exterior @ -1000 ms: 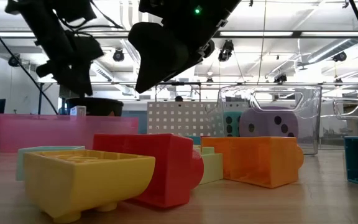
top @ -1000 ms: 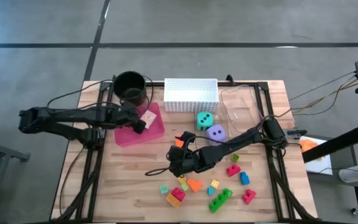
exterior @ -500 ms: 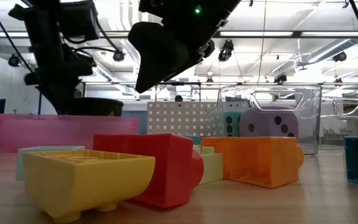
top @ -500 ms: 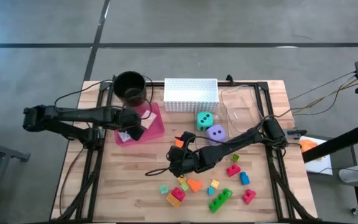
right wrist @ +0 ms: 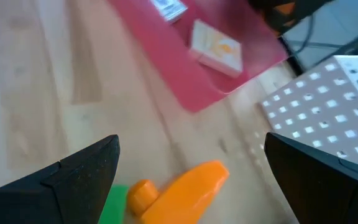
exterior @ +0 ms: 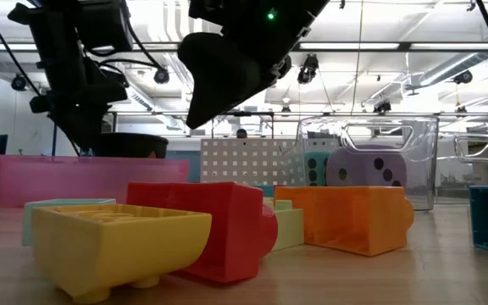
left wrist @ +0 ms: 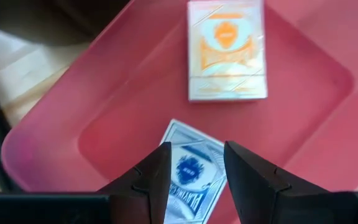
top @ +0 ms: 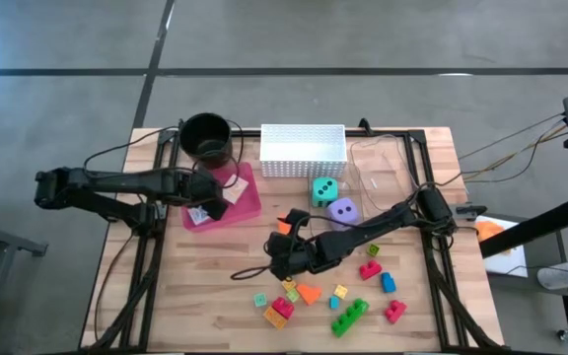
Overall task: Pick & Place Toys
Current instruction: Put the top large green game piece into the white bin
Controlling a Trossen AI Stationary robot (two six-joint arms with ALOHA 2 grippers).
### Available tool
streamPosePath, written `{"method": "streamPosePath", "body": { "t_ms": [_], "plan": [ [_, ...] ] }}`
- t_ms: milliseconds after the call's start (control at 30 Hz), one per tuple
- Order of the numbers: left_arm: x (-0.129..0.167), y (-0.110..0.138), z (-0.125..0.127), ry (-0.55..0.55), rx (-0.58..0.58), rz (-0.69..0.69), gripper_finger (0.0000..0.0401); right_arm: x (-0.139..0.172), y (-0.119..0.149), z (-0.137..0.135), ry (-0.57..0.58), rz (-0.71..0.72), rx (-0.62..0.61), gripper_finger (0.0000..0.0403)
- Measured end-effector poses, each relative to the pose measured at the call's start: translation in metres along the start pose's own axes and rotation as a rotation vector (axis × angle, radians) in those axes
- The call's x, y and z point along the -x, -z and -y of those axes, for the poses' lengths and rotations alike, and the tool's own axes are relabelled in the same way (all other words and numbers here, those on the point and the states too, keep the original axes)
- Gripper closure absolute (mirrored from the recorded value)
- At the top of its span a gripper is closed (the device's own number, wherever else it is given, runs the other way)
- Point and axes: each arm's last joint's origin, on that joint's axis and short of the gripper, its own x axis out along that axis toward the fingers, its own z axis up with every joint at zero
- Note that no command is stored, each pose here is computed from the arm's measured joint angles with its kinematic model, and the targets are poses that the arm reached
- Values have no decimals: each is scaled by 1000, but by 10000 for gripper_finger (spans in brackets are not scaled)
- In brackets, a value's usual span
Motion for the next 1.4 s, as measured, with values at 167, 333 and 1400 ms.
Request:
{"method": "streamPosePath", "body": {
  "t_ms": [167, 333, 1400],
  "plan": [
    [1, -4, 6, 52, -60, 45, 253, 12, -3, 6, -145, -54, 20, 3],
    [7, -7, 17, 126, -150, 113, 253, 40, -12, 27, -228, -101, -42, 3],
    [0, 24, 126, 490, -773, 410, 253, 145, 112, 79, -598, 123, -169, 3]
  ]
}}
